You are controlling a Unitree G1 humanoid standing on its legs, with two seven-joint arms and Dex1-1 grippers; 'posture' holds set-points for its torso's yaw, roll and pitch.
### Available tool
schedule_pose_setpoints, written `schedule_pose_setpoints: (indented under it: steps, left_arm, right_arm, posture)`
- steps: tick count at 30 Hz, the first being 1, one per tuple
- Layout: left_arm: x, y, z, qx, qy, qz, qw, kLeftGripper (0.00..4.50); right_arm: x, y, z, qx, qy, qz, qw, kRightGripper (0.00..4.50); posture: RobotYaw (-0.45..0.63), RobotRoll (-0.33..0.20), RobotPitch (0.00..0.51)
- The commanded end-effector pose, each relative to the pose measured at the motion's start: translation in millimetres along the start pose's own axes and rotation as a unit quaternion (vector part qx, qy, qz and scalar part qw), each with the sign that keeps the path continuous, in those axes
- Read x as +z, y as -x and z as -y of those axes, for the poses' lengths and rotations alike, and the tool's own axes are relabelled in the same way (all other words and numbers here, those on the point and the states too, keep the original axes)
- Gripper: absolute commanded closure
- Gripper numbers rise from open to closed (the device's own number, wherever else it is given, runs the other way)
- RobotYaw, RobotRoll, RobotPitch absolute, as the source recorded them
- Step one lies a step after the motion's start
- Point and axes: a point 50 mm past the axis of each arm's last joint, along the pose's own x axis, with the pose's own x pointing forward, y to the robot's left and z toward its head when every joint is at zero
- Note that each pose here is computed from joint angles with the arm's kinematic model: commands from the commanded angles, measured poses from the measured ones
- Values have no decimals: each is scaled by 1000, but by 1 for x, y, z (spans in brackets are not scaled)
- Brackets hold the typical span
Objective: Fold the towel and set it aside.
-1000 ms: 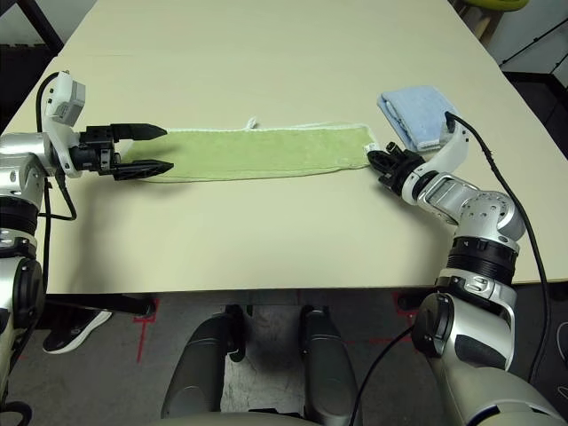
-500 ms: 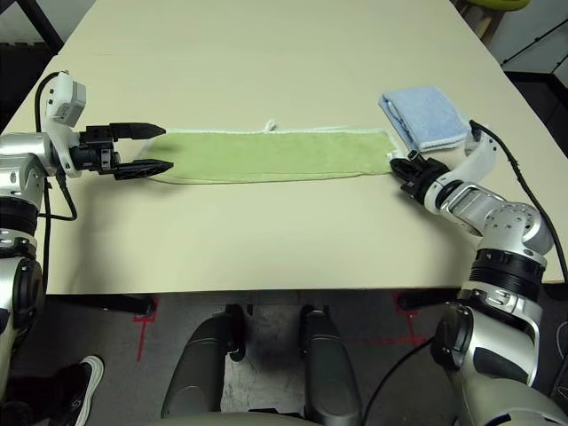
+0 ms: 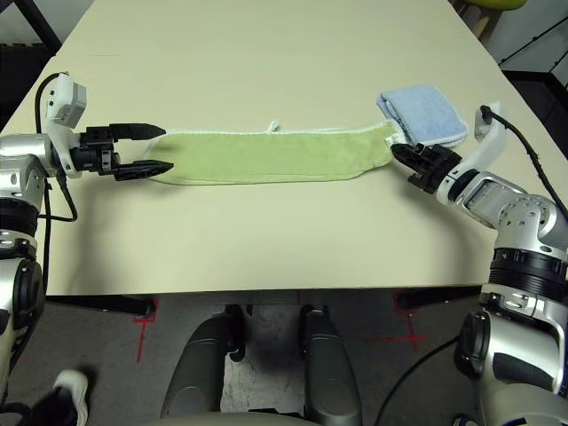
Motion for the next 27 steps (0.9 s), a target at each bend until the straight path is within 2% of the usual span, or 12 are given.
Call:
schedule_pose_setpoints:
  steps: [1,7,10,17,27]
  left_arm:
    - [-6,3,3,-6,5,-14,1000,0]
    - [-6,3,3,-7,5,-15,1000,0]
    - [-6,4,4,-10,4,-18,1000,0]
    - [-5,3,4,-13,5,-20,1000,0]
    - [-4,3,5,-19,4,-23,1000,0]
  right_arm:
    - [9,-10,-18,36,72,-34,996,4440]
    - [11,-27,-40,73,116,-68,988,4440]
    - [5,-39,-59,108,123,-103,981,4440]
    - [-11,-54,-83,161,170,-138,962,4440]
    - [-27,-69,-94,177,165,-149,959,4440]
  posture:
    - [-41,0,199]
    - [-37,0,198]
    - [-34,0,198]
    - [-27,0,200]
    - [-21,0,202]
